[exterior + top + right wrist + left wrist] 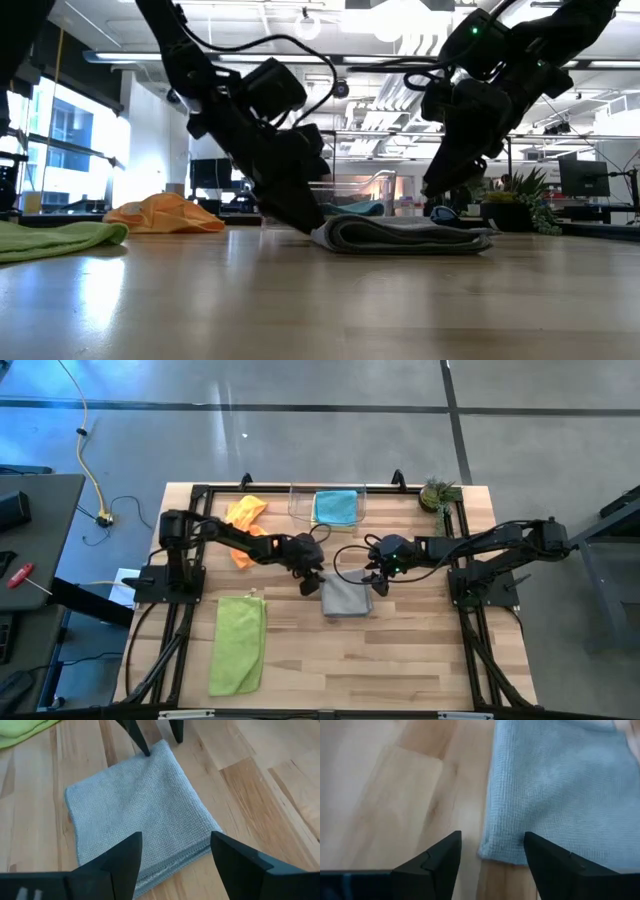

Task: Fold microfiber towels
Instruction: Stack the gray towel on top of the blue towel in the transparent bin

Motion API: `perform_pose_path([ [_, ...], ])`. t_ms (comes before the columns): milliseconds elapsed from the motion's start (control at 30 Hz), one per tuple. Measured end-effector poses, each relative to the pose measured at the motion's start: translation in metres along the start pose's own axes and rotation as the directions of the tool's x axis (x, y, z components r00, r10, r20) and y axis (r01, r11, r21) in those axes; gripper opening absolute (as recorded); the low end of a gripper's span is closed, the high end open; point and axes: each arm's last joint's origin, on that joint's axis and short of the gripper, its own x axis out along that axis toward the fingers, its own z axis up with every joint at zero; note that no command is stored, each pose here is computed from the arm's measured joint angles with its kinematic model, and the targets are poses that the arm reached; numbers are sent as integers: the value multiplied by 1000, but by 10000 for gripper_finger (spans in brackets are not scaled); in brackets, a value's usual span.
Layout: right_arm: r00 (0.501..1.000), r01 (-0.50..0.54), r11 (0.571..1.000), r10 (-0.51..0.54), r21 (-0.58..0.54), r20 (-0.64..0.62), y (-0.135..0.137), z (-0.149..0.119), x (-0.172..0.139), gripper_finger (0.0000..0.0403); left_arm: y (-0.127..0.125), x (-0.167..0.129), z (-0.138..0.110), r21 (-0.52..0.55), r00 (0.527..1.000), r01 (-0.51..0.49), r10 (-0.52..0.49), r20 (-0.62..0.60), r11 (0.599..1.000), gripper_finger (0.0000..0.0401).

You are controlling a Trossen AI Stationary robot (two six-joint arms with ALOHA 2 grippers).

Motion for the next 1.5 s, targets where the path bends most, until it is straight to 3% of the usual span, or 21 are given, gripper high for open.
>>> perform_pose_path([
  [167, 1000, 0, 1000, 0, 0, 3, 0, 0, 0, 229, 3, 10, -3, 26, 998, 63, -63, 8, 998, 161],
  [533, 1000, 2, 999, -2, -40, 4, 0, 0, 0, 230, -6, 13, -4, 306, 999, 40, -49, 23, 951, 9],
  [600, 1000, -17, 998, 17, -58, -2, 1, 0, 0, 234, -11, 11, -3, 384, 999, -13, -3, 39, 923, 10],
  [767, 999, -48, 993, 50, -108, 14, 2, 2, 0, 266, -37, 9, 1, 587, 984, -177, 121, 134, 790, 7],
  [967, 998, -45, 990, 51, -134, 42, -4, 7, -1, 293, -67, 3, 7, 679, 937, -347, 220, 270, 646, 5],
  [1133, 989, -140, 981, 144, -136, 18, -4, 7, -2, 293, -77, -1, 8, 671, 906, -424, 280, 318, 608, 5],
  [1500, 995, -101, 981, 97, -167, -32, -16, 0, 25, 293, -90, -2, 5, 698, 879, -475, 320, 353, 535, 5],
])
